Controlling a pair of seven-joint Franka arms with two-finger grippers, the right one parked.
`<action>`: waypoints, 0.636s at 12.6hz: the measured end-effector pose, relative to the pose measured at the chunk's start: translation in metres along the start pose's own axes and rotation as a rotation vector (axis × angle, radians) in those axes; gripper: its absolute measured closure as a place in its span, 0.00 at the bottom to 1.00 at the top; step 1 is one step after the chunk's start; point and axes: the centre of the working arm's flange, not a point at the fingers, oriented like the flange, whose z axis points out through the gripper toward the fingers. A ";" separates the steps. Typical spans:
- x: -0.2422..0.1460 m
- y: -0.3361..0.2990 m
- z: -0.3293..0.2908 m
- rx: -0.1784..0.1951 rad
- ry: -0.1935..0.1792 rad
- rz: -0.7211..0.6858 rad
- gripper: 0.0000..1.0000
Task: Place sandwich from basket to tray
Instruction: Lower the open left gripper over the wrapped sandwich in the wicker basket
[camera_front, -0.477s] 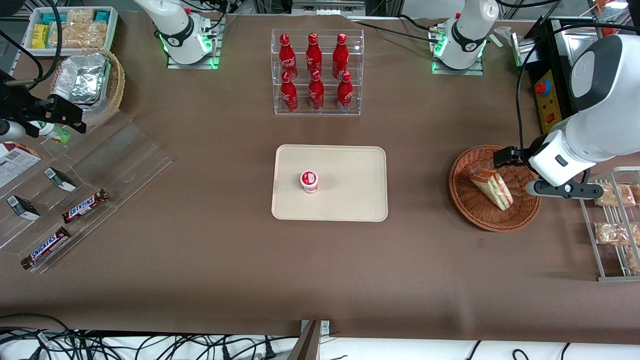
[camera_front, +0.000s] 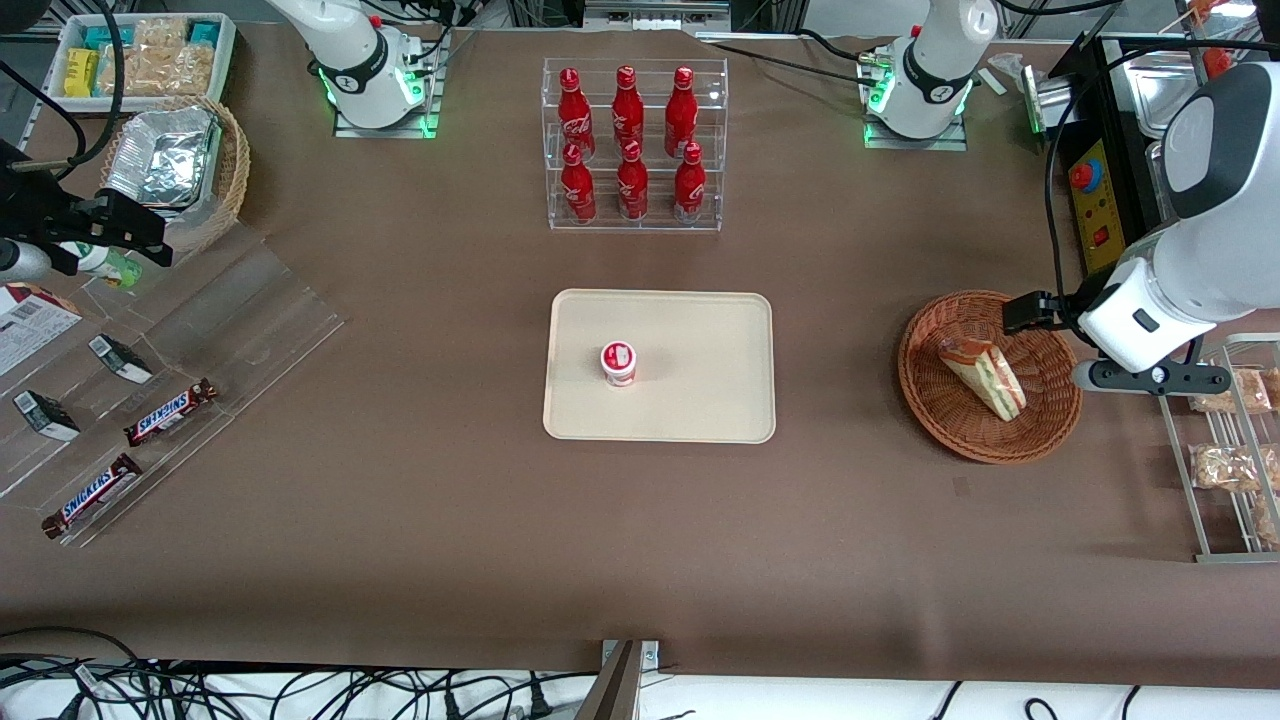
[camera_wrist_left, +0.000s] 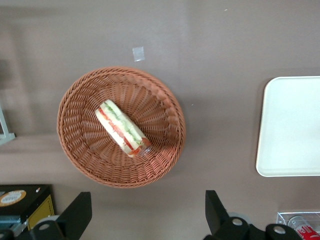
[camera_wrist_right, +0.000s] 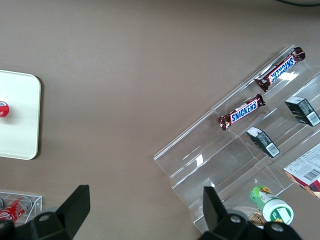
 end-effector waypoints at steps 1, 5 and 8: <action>0.003 -0.008 0.006 0.000 -0.013 -0.063 0.00; 0.016 -0.033 0.048 0.007 -0.056 -0.428 0.00; 0.020 -0.039 0.102 0.016 -0.049 -0.610 0.00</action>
